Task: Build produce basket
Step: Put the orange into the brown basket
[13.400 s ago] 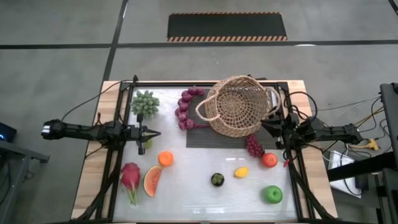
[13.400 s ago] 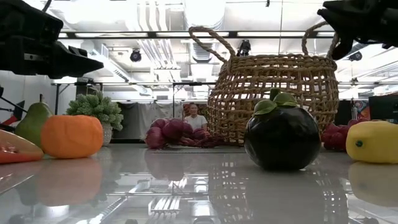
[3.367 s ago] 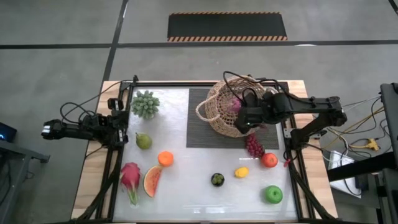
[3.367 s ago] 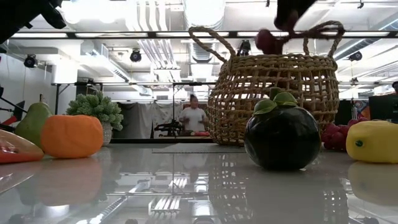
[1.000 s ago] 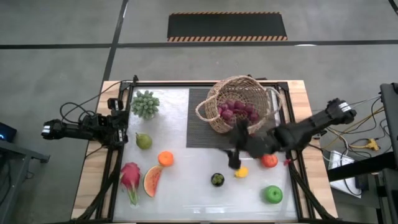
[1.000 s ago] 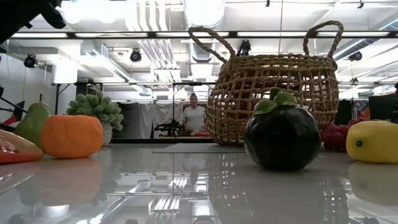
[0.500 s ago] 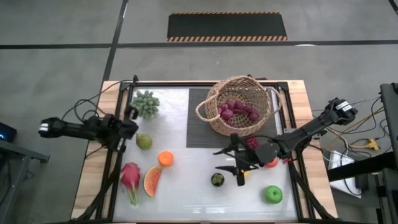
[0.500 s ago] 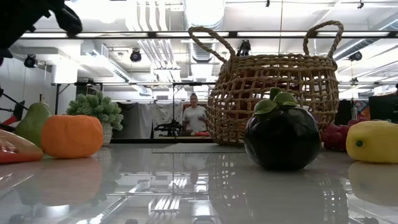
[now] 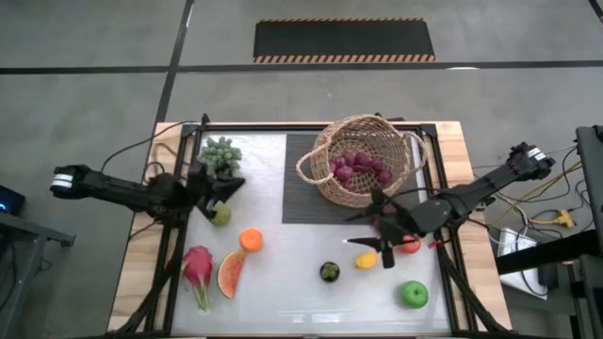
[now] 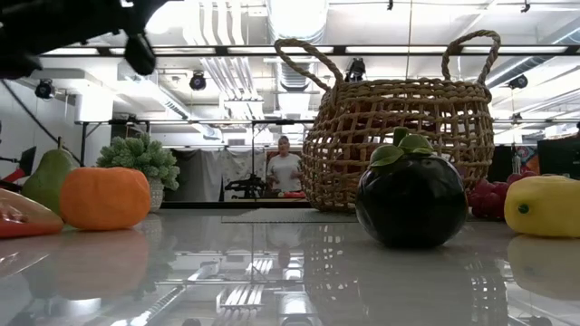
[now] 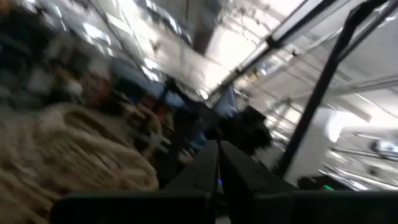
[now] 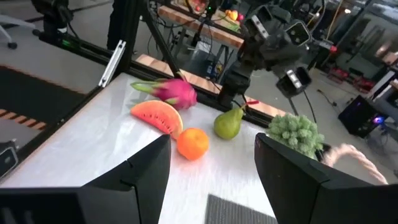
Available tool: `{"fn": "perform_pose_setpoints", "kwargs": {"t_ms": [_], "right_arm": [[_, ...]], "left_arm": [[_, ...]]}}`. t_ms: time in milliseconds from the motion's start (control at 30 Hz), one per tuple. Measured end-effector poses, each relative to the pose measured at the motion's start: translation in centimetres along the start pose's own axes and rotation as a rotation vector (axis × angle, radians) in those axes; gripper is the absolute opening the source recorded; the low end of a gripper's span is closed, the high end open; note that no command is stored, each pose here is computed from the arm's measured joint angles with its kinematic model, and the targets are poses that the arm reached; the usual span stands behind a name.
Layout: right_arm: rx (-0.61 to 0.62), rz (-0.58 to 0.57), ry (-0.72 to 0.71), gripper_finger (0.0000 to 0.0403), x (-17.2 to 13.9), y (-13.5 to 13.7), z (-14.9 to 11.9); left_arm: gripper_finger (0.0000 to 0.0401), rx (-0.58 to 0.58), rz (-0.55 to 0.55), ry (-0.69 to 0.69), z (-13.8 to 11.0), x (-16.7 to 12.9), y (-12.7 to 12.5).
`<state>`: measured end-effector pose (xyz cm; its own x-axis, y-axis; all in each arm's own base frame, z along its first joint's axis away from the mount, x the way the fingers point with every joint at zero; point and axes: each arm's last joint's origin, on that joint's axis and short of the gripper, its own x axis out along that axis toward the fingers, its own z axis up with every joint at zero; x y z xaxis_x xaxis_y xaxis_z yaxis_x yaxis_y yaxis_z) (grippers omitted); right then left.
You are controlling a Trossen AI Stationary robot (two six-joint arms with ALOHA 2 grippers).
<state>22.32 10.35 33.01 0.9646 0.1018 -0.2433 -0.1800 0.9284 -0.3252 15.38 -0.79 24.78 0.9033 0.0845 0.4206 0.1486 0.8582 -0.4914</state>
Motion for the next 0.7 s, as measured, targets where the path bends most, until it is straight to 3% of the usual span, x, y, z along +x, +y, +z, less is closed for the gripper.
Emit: {"fn": "perform_pose_setpoints", "kwargs": {"t_ms": [167,500,700], "right_arm": [[0.051,0.008,0.032,0.0216,-1.5,-0.6,-0.1],[0.071,0.137,0.082,0.0217,-2.0,-0.2,-0.8],[0.074,0.15,0.082,0.0217,-2.0,-0.2,-0.8]], "left_arm": [[0.0,-0.12,-0.055,0.137,-0.2,2.5,-1.2],[0.0,-0.138,0.269,0.733,-2.8,6.1,-2.5],[0.0,-0.072,0.401,1.069,-3.1,7.4,-4.5]]}}
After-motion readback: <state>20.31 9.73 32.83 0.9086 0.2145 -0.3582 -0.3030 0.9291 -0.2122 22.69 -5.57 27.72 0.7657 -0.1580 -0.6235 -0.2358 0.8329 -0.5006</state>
